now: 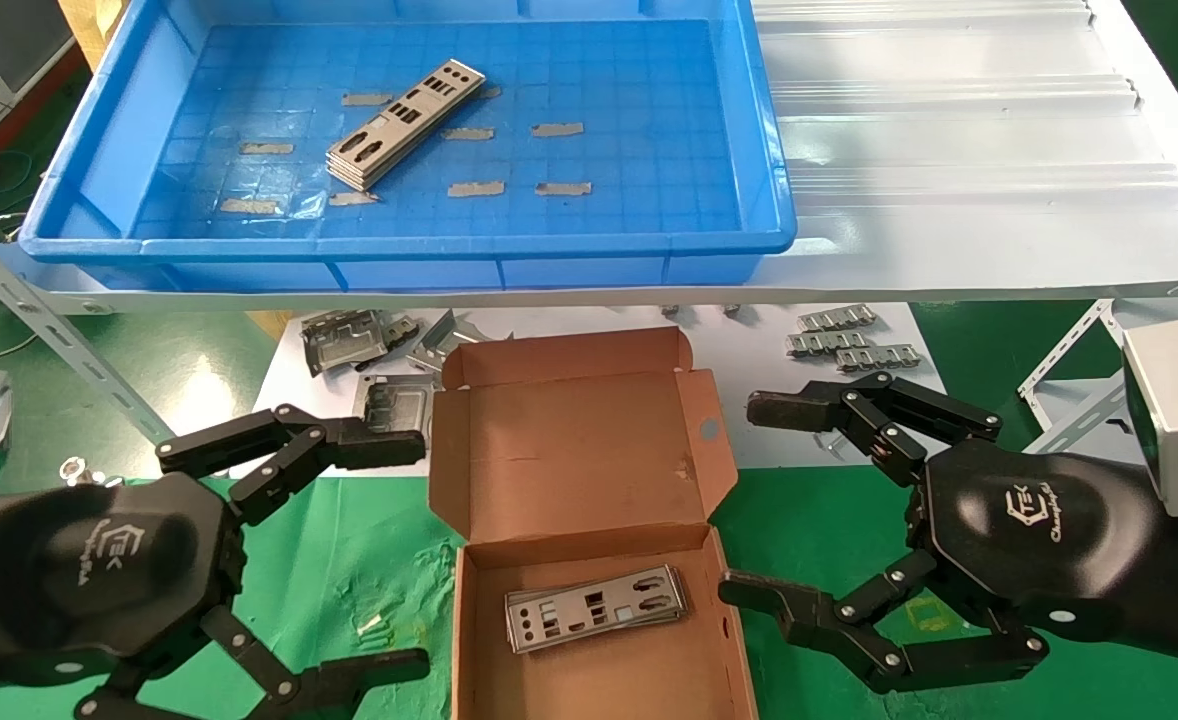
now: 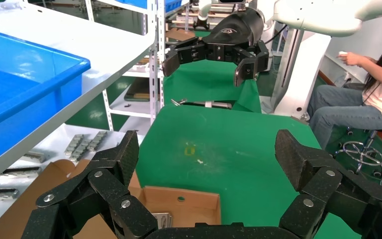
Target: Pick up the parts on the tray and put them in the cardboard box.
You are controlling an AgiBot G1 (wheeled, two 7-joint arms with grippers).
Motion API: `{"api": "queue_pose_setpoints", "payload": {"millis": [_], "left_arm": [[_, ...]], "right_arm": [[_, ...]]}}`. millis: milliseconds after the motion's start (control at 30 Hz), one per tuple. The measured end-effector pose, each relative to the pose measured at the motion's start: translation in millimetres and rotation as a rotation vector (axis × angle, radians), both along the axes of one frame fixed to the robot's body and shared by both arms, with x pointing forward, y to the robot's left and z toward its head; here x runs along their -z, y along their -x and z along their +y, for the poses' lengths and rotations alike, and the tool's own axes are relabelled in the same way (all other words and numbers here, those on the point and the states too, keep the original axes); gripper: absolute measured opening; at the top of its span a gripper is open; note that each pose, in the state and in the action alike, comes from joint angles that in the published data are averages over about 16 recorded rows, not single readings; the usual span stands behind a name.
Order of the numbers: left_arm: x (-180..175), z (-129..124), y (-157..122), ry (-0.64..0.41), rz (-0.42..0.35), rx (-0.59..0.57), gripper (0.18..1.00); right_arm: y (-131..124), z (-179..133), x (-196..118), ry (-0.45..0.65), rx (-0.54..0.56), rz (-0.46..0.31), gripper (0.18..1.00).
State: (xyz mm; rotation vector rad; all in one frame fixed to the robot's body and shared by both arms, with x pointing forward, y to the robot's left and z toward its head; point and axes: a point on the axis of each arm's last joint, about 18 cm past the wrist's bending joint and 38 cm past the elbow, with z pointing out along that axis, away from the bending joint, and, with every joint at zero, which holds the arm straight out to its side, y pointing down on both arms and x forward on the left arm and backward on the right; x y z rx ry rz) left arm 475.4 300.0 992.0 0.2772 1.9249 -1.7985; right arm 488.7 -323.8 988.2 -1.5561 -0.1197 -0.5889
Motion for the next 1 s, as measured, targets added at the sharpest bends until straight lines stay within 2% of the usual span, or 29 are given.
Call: {"api": "queue_pose_setpoints", "payload": {"millis": [1000], "left_arm": [[0.1,-0.1,-0.2,0.0,0.0,0.0,1.001]], "right_arm": [[0.0,0.0,0.0,0.0,0.0,0.0,1.0]]}}
